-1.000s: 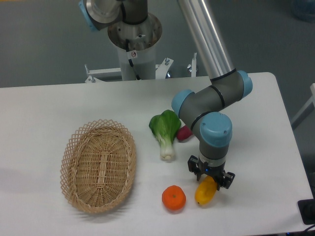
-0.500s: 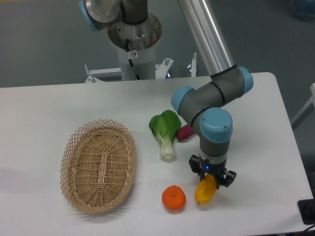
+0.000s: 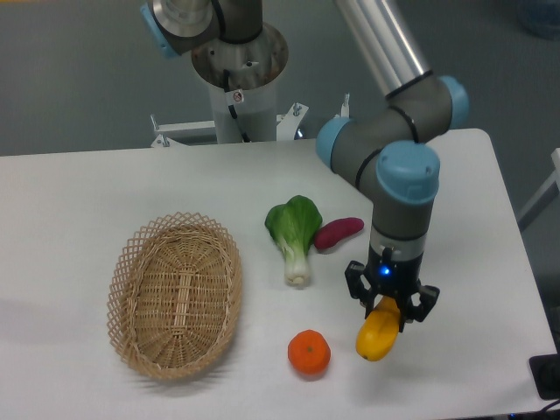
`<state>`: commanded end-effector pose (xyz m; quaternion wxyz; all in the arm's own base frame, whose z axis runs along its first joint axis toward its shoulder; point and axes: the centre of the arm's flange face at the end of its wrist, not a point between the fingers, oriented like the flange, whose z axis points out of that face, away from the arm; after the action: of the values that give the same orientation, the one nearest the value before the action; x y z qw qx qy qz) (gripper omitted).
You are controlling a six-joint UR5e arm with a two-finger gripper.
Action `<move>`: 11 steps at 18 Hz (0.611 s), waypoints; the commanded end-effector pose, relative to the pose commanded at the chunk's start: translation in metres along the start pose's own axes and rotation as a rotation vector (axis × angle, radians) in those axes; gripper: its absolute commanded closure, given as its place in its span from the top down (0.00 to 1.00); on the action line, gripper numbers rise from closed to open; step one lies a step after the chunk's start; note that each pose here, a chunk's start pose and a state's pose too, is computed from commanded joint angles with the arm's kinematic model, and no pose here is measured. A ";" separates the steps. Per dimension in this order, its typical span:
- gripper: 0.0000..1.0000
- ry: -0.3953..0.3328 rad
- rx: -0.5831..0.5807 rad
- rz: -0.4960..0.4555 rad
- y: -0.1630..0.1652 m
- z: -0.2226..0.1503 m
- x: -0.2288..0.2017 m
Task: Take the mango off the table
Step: 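Lift the grasped yellow mango up off the table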
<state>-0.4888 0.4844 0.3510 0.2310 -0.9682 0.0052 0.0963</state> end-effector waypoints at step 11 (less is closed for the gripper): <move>0.54 -0.026 0.089 -0.031 0.007 -0.051 -0.014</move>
<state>-0.4936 0.4542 0.3953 0.2754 -0.9556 -0.0086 0.1049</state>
